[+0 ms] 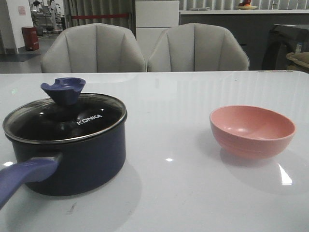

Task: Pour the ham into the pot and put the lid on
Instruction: 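Release the lid knob and raise the left gripper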

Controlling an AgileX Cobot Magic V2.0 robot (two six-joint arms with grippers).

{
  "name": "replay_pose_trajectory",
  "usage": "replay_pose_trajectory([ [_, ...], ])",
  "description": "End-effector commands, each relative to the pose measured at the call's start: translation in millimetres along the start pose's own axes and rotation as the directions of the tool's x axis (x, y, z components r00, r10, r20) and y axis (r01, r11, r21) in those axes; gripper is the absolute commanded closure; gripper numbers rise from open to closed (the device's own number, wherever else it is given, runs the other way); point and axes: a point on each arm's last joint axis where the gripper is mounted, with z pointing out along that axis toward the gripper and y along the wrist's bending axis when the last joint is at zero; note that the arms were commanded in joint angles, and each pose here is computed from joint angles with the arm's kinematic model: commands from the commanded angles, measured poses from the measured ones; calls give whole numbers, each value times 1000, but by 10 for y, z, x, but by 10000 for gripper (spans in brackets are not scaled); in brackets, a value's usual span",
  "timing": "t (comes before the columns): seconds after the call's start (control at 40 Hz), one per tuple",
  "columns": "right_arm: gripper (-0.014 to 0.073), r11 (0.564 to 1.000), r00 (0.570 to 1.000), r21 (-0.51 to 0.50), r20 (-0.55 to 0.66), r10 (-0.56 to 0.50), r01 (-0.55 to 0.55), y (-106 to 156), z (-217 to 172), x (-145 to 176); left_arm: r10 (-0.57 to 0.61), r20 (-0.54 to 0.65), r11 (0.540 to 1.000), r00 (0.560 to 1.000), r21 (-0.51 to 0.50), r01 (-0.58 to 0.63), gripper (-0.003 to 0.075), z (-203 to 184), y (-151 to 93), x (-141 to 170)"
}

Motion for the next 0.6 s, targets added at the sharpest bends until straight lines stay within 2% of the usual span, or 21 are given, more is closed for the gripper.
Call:
replay_pose_trajectory([
  [0.0,434,1000,993,21,118,-4,1,-17,-51,-158,20,214,1000,977,-26,-15,127,-222,6,65],
  [0.15,434,1000,993,21,118,-4,1,-17,-51,-158,56,384,997,922,-63,-34,179,-458,3,418],
  [0.225,434,1000,993,21,118,-4,1,-17,-51,-158,83,420,995,904,-89,-50,225,-478,6,590],
  [0.375,434,1000,993,21,118,-4,1,-17,-51,-158,94,484,994,870,-100,-52,384,-454,-4,826],
  [0.5,434,1000,993,21,118,-4,1,-17,-51,-158,91,520,994,849,-96,-48,606,-409,-11,873],
  [0.575,434,1000,993,21,118,-4,1,-17,-51,-158,90,526,994,846,-95,-47,595,-409,-12,869],
])
